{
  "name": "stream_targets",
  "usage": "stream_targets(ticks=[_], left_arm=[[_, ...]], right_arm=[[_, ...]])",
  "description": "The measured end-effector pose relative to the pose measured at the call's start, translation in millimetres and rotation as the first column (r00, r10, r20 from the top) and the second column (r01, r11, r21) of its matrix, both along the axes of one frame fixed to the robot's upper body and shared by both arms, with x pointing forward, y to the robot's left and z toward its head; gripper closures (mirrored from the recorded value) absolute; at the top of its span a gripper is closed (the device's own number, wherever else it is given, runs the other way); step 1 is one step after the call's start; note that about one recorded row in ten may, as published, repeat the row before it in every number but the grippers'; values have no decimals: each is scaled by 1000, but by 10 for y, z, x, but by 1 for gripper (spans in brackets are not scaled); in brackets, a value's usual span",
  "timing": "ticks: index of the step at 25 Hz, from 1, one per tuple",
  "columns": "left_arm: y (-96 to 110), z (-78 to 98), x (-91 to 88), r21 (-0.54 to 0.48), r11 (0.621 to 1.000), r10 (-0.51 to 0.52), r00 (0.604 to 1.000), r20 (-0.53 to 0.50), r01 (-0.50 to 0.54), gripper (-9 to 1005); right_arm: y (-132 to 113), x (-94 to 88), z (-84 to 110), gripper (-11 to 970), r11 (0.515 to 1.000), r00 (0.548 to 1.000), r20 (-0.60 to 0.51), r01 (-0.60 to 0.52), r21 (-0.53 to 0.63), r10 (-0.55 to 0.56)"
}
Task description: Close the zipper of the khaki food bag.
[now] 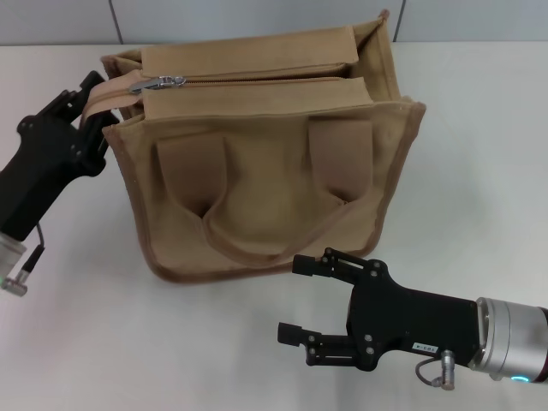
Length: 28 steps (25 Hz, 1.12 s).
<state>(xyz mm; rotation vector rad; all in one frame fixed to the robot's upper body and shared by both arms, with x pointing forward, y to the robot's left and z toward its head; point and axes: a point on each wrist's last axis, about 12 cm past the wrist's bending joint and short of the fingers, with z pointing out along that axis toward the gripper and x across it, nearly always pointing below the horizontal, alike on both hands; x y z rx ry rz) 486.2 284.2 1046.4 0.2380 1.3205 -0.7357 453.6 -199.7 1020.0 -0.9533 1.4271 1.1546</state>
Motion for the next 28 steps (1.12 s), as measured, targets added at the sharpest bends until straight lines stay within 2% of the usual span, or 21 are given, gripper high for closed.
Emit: stream_targets(ticks=[6, 17, 28], left_arm=[[41, -27, -94, -26, 999, 24, 1000, -4, -25, 745], [-17, 6, -22, -19, 1000, -5, 1000, 7, 6, 753], [-125, -8, -37, 35, 999, 3, 998, 62, -5, 837]], right_arm=[[10, 21, 4, 208, 1000, 1000, 3, -2, -5, 2], [43, 26, -16, 215, 1000, 1000, -12, -1, -16, 1], [43, 28, -17, 221, 1000, 1000, -12, 0, -18, 0]])
